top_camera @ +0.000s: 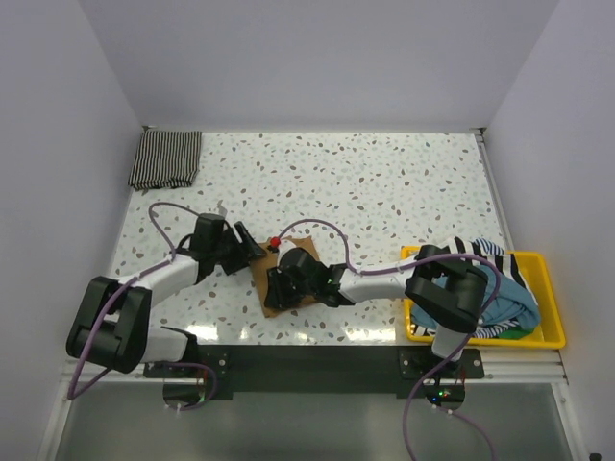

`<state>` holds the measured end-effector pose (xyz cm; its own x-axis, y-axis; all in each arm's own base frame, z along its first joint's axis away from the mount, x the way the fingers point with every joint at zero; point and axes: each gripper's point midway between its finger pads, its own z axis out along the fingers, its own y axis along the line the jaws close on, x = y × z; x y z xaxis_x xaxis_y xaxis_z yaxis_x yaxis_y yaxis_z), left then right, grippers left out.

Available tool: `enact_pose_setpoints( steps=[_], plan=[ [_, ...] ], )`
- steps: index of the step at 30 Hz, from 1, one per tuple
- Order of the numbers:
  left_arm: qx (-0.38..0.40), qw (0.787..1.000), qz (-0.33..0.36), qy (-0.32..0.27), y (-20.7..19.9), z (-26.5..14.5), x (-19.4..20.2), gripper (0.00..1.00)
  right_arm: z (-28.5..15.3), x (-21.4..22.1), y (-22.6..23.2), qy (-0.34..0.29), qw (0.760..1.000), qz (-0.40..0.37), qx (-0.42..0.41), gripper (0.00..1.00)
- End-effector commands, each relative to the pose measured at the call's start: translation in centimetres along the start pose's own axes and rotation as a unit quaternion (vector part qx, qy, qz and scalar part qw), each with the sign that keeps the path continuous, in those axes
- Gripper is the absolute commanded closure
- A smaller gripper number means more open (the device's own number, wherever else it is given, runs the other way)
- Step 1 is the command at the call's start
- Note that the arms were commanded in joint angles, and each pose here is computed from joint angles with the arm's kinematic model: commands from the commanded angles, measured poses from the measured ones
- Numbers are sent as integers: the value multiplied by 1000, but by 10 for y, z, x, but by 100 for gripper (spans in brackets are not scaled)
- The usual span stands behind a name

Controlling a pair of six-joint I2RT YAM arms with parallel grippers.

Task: Fold and stack the tank tops
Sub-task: Fold the tank top, then neatly place the folded tank top to the corner

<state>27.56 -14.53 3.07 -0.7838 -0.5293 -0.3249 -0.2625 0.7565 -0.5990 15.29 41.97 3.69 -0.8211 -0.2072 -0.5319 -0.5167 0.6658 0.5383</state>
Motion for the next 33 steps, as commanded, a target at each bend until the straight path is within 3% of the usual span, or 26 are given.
enact_pose_setpoints(
  steps=[1, 5, 12, 23, 29, 32, 33],
  plan=[
    [-95, 995, 44, -3, 40, -12, 1, 25, 5, -6, 0, -5, 1000, -4, 11, 72],
    [-95, 994, 55, 12, 42, -24, 11, 21, 6, -2, 0, -5, 1000, 1, 1, 73],
    [-57, 995, 14, 78, 44, -27, 64, 24, 3, 2, 0, -10, 1000, 7, -12, 74],
    [-85, 993, -11, 85, 54, -16, 87, 29, 3, 4, -1, -10, 1000, 5, -11, 74],
    [-117, 990, 1, 83, 64, -5, 85, 45, 3, 5, 2, -8, 1000, 6, -20, 74],
    [-145, 987, 22, 72, 67, -1, 75, 59, 4, 5, 4, -5, 1000, 6, -24, 74],
    [-150, 986, 28, 69, 67, -1, 72, 68, 3, 2, 6, -7, 1000, 5, -26, 72]
  ],
)
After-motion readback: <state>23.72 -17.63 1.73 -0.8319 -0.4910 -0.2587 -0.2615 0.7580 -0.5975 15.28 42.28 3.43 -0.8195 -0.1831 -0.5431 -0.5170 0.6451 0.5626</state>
